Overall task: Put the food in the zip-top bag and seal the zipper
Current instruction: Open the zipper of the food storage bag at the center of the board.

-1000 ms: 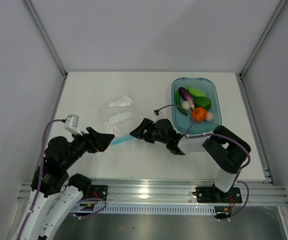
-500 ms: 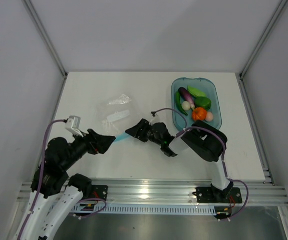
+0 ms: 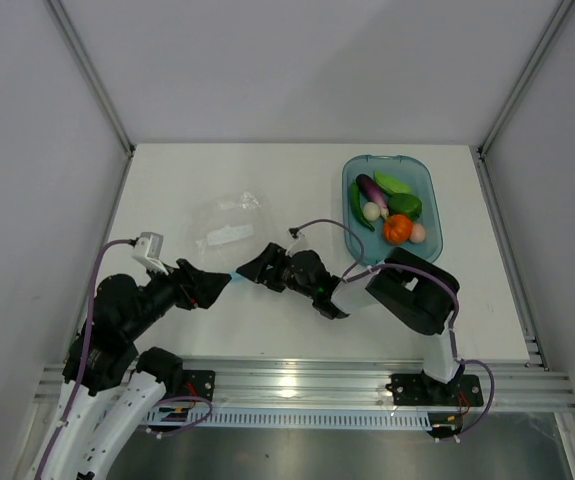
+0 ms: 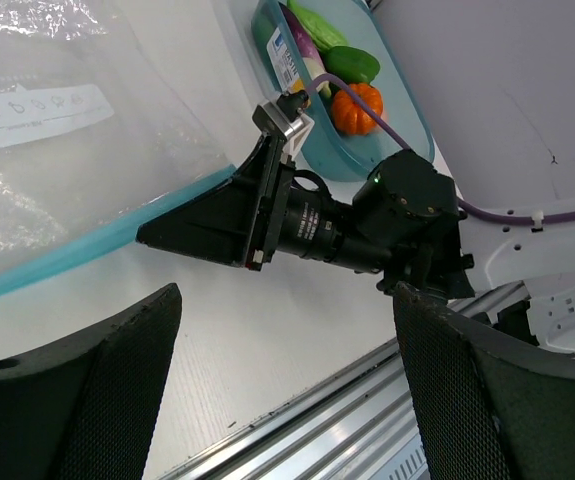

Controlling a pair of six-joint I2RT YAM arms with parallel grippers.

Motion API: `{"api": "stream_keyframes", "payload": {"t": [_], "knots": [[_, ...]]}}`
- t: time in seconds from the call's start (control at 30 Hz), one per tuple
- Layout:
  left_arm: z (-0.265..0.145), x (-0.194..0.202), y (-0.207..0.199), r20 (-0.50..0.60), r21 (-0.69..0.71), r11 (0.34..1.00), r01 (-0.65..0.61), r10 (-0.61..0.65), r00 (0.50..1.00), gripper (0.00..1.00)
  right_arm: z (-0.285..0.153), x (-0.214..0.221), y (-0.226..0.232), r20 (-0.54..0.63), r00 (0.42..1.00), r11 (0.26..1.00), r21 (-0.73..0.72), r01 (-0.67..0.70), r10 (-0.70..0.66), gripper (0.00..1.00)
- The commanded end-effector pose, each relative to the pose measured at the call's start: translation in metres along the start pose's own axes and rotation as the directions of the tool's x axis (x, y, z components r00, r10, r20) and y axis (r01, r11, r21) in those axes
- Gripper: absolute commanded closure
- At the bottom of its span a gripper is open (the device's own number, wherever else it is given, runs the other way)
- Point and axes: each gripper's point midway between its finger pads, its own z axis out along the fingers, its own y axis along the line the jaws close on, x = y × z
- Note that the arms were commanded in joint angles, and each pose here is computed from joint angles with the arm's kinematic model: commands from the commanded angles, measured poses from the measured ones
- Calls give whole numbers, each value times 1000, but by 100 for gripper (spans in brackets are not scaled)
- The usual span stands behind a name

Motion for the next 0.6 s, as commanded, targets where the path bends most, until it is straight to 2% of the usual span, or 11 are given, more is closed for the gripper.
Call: {"api": "stream_keyframes", "payload": {"t": [0.0, 0.3, 0.43, 0.57], "knots": [[1, -2, -2, 6, 15, 999, -29, 29, 1000, 12, -2, -7, 34, 51, 998, 999, -18, 39, -38, 22], [-6, -4, -3, 13, 10, 999, -38, 38, 999, 12, -5, -2, 40, 47, 999, 1000, -6, 0, 0, 20], [-9, -5, 0, 17, -7, 999, -50, 50, 999, 11, -2, -10, 39, 89, 996, 1000, -19, 4, -2, 21], [-10, -5, -1, 13, -6, 999, -53, 53, 999, 11, 8, -15, 36, 123, 992, 999, -39, 4, 0, 26]]}}
